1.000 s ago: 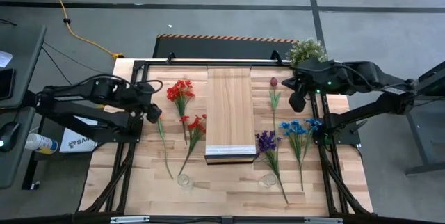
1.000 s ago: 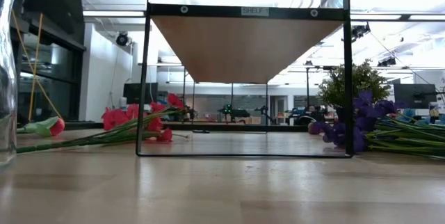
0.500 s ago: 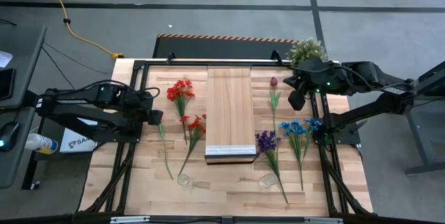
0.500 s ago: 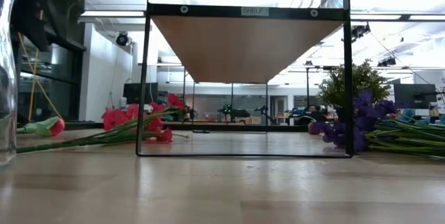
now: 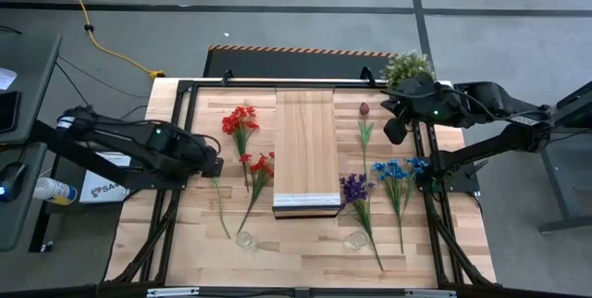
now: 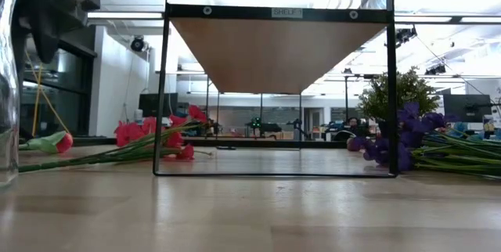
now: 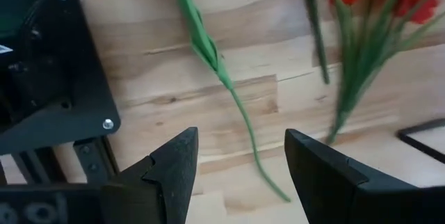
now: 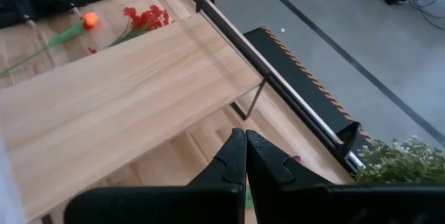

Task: Pick and place flowers into a vace then onto a shelf
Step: Put the orange flower into the left transparent vase

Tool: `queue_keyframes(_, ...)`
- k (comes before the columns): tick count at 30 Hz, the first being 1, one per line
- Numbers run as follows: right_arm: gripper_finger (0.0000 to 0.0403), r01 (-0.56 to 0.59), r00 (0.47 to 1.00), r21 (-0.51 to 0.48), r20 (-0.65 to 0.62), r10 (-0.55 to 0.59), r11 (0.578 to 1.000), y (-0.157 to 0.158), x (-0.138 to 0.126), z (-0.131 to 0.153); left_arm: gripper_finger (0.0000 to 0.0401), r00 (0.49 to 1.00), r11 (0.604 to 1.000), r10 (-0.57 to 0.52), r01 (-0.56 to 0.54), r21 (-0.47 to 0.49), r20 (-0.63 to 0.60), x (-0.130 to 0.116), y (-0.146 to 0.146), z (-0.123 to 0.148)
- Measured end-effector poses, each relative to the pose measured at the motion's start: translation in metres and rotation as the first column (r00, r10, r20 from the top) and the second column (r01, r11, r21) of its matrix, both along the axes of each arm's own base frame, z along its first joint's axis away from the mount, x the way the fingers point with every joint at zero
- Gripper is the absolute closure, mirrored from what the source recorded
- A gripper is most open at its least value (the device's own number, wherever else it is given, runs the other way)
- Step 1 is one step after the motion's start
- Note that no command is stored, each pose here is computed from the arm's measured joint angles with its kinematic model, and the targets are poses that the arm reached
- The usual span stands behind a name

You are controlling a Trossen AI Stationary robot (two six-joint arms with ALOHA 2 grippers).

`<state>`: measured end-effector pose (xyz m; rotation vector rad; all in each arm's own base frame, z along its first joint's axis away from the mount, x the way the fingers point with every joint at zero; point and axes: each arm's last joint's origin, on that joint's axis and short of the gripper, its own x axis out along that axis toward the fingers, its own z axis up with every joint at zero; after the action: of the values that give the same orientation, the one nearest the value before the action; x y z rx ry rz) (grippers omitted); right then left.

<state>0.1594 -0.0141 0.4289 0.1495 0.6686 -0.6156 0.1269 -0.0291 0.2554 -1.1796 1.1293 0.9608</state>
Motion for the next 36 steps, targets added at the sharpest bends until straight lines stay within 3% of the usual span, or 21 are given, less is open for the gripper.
queue_keyframes(8,0.0402,-0.012,1.000,-0.012,-0.008,0.012,1.000,0.000,0.000,0.000,0.0151,1.000,0.996,0.016,-0.017,0.088,0.012,0.015,-0.010,-0.008)
queue_keyframes(22,0.0402,-0.028,0.999,0.007,-0.020,0.028,1.000,0.001,-0.001,-0.001,0.0151,0.999,0.990,0.044,-0.039,0.139,-0.028,0.029,-0.013,-0.020)
queue_keyframes(36,0.0402,-0.032,0.999,0.052,-0.003,0.033,0.998,0.002,0.000,-0.001,0.0151,0.998,0.988,0.070,-0.068,0.141,-0.007,0.026,-0.012,-0.065)
